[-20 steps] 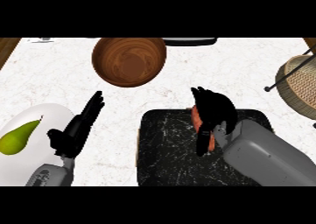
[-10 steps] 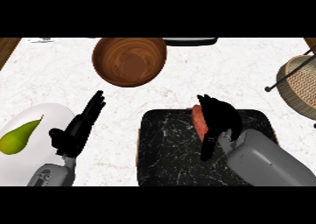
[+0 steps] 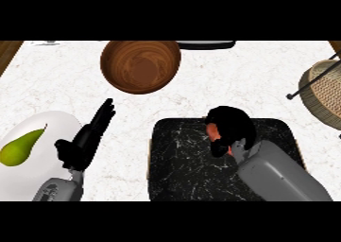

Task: Pick the sweet potato from the tray and place it in the tiered basket

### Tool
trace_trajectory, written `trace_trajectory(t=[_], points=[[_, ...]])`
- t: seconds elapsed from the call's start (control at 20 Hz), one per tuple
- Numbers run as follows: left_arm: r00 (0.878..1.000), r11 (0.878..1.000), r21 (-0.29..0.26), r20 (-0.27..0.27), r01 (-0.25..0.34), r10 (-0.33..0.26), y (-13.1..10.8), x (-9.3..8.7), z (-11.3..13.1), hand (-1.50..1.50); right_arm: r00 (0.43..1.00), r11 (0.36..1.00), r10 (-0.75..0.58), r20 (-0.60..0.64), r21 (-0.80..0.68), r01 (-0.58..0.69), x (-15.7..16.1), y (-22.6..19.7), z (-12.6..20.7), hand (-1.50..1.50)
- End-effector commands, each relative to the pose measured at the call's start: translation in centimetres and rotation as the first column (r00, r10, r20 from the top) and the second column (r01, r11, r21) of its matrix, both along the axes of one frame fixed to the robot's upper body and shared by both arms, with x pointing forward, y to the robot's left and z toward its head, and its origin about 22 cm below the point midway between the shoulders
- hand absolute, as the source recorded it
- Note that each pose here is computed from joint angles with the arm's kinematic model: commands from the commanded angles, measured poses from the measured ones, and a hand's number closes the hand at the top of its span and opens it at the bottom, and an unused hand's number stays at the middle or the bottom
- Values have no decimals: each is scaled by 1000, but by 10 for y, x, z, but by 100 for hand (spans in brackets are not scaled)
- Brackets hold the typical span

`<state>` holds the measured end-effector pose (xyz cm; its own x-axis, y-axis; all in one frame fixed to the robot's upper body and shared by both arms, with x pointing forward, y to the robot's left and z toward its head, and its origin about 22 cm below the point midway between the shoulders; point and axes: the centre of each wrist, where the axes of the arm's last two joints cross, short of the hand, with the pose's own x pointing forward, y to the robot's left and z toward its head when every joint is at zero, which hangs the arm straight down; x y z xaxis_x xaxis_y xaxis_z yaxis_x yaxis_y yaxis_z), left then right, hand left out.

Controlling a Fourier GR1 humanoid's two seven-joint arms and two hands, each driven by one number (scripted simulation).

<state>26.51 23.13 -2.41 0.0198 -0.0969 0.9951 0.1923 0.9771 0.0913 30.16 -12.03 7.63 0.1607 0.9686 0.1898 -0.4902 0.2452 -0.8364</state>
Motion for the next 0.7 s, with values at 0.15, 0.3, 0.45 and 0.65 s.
trace_trajectory(t=[0.15, 0.3, 0.45, 0.65], points=[[1000, 1000, 6, -21, 5, -4, 9, 3, -3, 0, 997, 999, 31, 65, 8, -32, 9, 1, -19, 150], [1000, 1000, 1, -25, 7, -7, -1, 9, 13, 0, 997, 1000, 22, 78, 3, -22, -4, 6, -3, 150], [1000, 1000, -5, 0, 1, -1, 7, -4, 0, 0, 994, 1000, 22, 110, -13, -21, -6, 8, -1, 150], [992, 993, 12, -38, -117, 118, 31, -22, -9, 0, 914, 906, -369, 168, -154, 394, -19, -159, -13, 150]])
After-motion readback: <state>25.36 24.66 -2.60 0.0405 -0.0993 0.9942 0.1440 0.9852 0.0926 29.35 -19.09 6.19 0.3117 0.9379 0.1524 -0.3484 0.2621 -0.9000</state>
